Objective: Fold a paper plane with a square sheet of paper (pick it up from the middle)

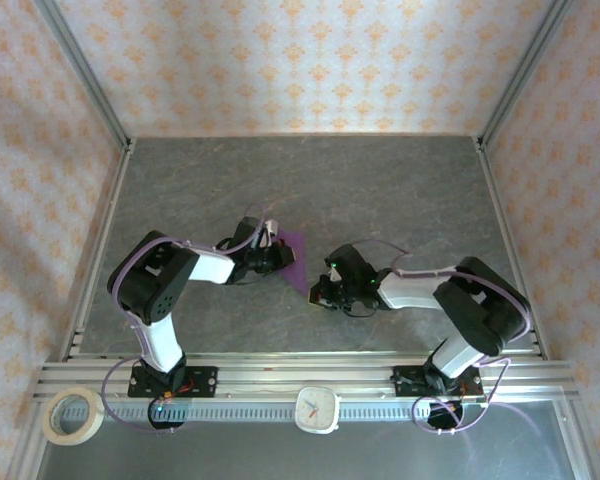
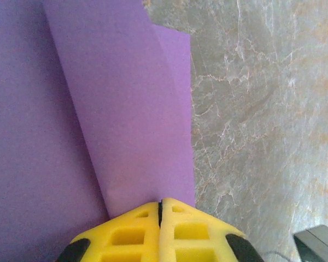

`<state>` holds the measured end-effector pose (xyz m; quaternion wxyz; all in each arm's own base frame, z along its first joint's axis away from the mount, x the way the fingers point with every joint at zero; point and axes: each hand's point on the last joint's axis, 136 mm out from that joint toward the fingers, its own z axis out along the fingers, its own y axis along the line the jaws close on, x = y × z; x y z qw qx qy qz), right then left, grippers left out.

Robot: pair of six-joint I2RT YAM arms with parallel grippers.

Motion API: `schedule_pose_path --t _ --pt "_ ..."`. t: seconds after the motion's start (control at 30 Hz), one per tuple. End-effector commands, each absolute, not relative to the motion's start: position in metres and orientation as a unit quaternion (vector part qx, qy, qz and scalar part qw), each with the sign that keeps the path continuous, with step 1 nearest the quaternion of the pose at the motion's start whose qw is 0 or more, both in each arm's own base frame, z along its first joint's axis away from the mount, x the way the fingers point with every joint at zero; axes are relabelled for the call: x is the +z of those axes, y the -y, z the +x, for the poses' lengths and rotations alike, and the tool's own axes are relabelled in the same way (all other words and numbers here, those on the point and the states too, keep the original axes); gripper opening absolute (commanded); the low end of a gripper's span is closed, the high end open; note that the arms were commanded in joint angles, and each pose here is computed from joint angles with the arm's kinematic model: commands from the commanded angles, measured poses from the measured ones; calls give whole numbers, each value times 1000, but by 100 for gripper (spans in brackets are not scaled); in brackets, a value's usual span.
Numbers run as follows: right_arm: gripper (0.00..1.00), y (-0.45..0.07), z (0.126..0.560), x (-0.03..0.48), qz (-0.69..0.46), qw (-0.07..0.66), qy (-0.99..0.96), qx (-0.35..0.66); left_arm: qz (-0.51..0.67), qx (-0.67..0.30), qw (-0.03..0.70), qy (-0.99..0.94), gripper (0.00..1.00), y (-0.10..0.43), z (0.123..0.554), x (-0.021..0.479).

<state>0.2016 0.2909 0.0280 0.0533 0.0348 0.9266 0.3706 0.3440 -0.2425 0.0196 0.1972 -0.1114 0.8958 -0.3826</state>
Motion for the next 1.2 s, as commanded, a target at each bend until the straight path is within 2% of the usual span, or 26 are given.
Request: schedule_pose_path --t 0.0,0.13,0.37,0.57,0.67,0.93,1.0,1.1,1.17 --pt "0 -285 221 52 66 95 -919 377 -172 -307 160 -922 0 210 315 -25" --pt "0 -298 241 64 88 103 -907 399 -188 -313 168 -916 0 209 311 -23" --pt "0 -334 264 54 91 90 -902 411 -189 -321 167 -913 0 213 311 -21" --pt "0 -341 284 41 96 102 -914 380 -185 -321 167 -914 0 214 312 -20" --pt "0 -333 286 17 101 100 -930 339 -183 -322 166 -914 0 215 312 -20" --pt "0 -284 239 -41 106 48 -960 256 -135 -342 186 -911 0 228 325 4" --pt "0 -280 231 -41 98 41 -961 255 -114 -353 197 -908 0 234 331 18" --pt "0 -276 223 -34 88 38 -960 263 -85 -364 209 -904 8 240 335 39" --pt "0 -273 220 -30 87 39 -959 266 -74 -366 211 -903 9 240 331 45"
